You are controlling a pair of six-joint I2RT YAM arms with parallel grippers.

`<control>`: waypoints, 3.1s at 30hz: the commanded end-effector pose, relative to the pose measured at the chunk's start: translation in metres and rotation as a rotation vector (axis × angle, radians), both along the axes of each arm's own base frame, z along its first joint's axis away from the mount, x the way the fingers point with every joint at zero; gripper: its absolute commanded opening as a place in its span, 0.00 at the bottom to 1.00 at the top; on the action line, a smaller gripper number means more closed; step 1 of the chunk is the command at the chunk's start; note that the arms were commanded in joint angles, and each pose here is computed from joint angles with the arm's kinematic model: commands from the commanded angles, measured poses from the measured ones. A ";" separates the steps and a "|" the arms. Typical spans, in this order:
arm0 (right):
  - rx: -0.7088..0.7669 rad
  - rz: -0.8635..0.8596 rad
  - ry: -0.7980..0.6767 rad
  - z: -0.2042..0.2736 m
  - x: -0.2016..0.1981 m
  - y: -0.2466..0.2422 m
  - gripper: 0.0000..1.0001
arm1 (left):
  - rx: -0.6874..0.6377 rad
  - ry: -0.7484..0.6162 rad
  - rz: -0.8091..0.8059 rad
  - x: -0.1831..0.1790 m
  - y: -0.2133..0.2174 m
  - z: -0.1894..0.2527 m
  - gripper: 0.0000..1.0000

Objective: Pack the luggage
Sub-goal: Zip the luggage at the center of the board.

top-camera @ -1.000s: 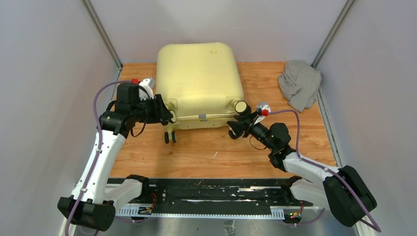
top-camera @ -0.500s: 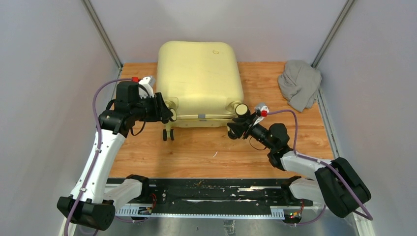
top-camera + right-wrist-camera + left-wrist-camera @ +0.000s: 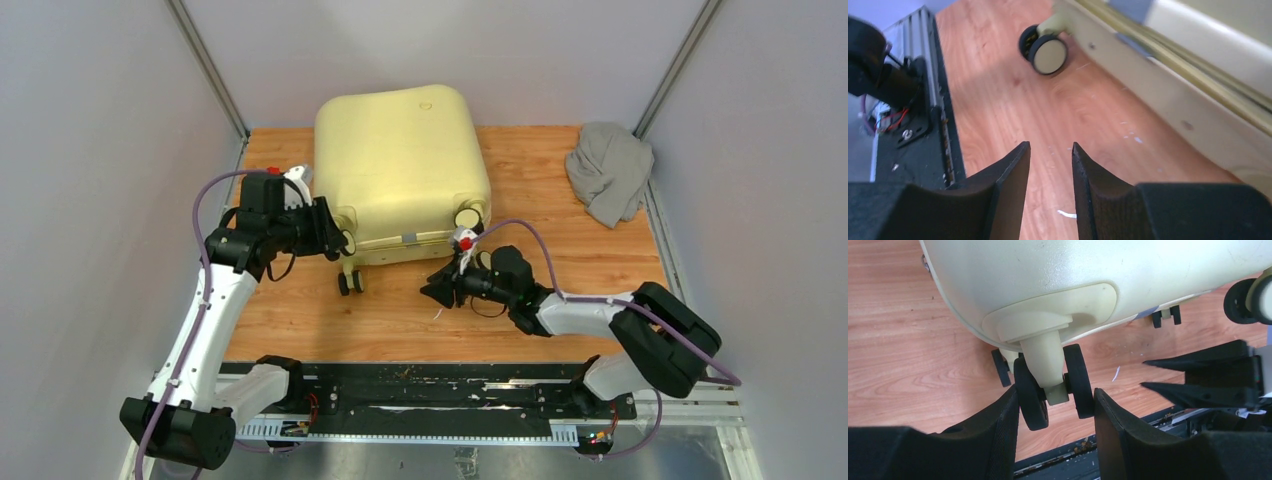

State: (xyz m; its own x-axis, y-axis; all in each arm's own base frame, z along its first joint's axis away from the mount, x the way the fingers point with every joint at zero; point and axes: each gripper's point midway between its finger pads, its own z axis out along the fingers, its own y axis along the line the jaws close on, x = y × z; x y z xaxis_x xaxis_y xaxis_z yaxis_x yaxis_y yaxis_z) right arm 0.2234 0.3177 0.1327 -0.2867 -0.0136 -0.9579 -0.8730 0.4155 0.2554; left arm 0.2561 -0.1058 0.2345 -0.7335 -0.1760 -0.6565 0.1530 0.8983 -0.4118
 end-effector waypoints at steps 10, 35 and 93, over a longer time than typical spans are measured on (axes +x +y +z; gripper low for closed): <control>-0.163 -0.055 0.129 -0.038 -0.017 -0.012 0.40 | -0.127 -0.355 -0.094 0.020 -0.019 0.099 0.00; 0.162 -0.417 0.085 0.026 0.074 -0.094 0.37 | -0.151 -0.367 -0.089 0.019 -0.016 0.110 0.00; 0.157 -0.613 0.295 -0.018 0.099 -0.176 0.41 | 1.383 -0.955 -2.049 0.014 -0.070 -0.029 0.77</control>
